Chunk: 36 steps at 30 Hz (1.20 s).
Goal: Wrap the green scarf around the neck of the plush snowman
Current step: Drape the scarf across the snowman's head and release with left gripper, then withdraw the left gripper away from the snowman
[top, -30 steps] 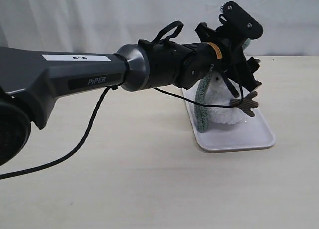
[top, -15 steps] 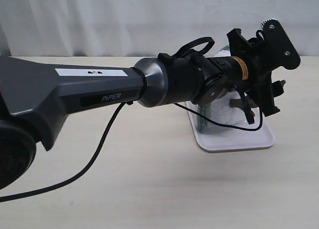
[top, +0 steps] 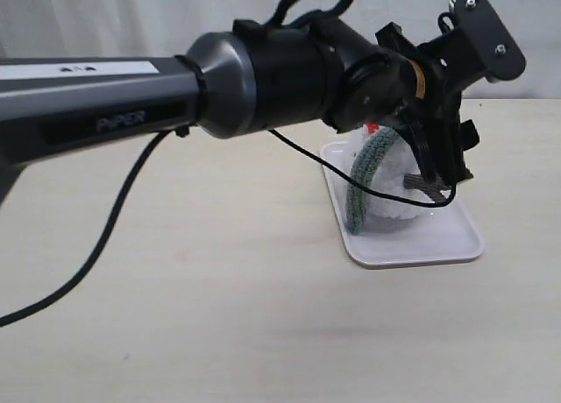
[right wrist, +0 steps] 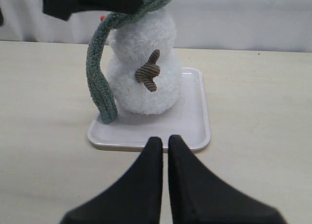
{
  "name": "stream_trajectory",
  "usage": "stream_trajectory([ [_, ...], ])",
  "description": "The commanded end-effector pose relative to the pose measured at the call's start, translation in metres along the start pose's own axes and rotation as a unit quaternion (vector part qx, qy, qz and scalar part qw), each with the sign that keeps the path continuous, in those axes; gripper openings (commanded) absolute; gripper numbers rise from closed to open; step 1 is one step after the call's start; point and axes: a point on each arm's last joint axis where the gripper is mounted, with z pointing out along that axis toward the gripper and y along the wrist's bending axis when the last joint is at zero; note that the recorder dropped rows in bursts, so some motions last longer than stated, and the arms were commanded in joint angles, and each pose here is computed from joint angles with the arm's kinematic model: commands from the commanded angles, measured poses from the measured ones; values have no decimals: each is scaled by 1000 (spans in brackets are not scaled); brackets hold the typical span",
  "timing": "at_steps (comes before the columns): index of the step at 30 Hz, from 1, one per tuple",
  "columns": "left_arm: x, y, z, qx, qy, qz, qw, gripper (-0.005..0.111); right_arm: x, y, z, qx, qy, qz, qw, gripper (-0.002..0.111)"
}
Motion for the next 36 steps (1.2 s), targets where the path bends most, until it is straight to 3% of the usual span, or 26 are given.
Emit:
stream_trajectory([
  [1,-10,10,-34,12,45,-46,998,42,1,0,0,2,0,-2,1000,4],
  [6,-14,15,-63,24,92,-67,993,0,1,0,0,2,0,-2,1000,4],
  [14,-16,18,-124,4,33,-109,993,0,1,0,0,2,0,-2,1000,4],
  [19,-6,13,-178,-21,-62,-128,990,0,1,0,0,2,0,-2,1000,4],
  [30,27,-2,-289,-63,-188,-131,971,0,1,0,0,2,0,-2,1000,4],
  [36,61,-18,-363,-91,-255,-133,953,0,0,-2,0,11,-2,-26,1000,4],
])
